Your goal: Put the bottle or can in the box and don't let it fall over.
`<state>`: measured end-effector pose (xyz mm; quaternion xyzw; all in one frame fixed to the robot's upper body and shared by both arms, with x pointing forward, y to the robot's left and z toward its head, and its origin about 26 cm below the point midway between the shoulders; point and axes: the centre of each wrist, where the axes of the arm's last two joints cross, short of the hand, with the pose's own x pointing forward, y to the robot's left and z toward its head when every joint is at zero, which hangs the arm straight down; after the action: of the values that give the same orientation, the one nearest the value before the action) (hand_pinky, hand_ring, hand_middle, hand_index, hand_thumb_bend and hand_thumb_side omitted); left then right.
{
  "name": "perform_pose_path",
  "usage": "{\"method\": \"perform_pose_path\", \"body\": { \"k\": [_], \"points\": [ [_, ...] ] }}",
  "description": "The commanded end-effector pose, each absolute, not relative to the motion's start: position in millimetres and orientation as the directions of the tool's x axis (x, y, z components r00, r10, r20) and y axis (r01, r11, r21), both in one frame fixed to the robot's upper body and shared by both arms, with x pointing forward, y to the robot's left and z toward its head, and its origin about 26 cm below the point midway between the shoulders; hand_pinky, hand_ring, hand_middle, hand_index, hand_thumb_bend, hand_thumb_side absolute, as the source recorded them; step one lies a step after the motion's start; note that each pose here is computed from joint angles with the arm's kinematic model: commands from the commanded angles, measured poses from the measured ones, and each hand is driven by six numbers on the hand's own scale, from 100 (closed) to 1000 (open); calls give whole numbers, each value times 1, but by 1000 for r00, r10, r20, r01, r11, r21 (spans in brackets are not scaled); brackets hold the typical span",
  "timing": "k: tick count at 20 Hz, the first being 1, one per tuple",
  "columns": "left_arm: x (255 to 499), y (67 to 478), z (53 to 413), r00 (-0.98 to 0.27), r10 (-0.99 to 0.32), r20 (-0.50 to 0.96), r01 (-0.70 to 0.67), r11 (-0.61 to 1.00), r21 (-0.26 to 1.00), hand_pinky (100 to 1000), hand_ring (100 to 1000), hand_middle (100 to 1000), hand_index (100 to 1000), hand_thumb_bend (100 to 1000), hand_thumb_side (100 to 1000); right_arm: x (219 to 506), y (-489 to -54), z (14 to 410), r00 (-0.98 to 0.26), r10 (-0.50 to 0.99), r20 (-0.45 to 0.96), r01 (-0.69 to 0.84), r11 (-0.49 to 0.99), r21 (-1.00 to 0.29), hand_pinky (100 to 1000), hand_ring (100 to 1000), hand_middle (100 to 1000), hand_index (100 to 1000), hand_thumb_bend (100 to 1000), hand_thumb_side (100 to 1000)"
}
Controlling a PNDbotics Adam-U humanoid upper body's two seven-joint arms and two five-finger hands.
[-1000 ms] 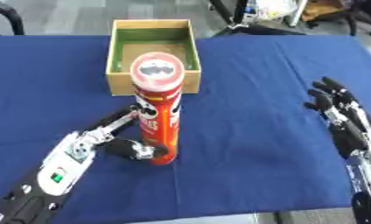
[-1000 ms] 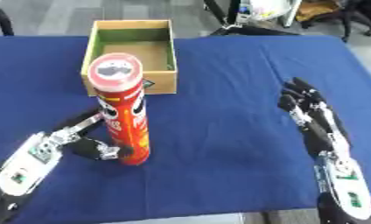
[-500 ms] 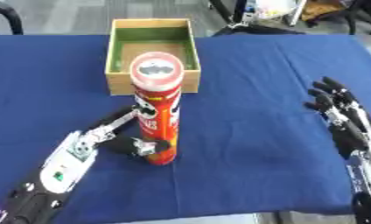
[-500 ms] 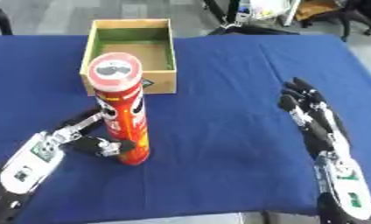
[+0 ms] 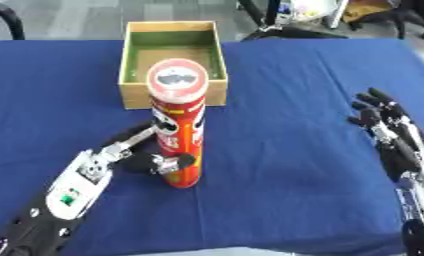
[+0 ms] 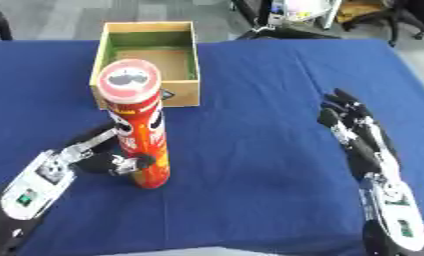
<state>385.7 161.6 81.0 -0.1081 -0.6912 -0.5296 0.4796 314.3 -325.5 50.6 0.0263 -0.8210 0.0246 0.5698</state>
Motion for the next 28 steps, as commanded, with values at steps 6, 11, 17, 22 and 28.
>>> {"method": "perform_pose_path", "body": {
  "k": [6,11,17,22,28],
  "points": [
    [388,158,98,-537,-322,780,656,421,626,731,929,959,1000,359,561,316,-328,58,-369,-12,929,-75,997,-17,795,892,848,924,570,437],
    [388,158,99,-533,-314,785,667,415,619,732,930,960,1000,357,564,316,-328,58,-369,-13,929,-75,997,-16,794,891,848,925,569,437],
    [389,158,98,-534,-312,786,675,404,618,748,937,965,1000,402,588,316,-328,58,-368,-11,930,-76,997,-18,795,893,848,925,570,437],
    [390,158,97,-537,-317,782,666,409,623,764,945,970,1000,450,605,317,-328,58,-367,-11,930,-77,997,-19,795,892,848,925,570,436],
    [390,157,98,-578,-351,737,608,418,675,785,957,972,1000,557,625,317,-329,58,-367,-9,930,-75,997,-20,795,893,848,925,571,435]
  ]
}}
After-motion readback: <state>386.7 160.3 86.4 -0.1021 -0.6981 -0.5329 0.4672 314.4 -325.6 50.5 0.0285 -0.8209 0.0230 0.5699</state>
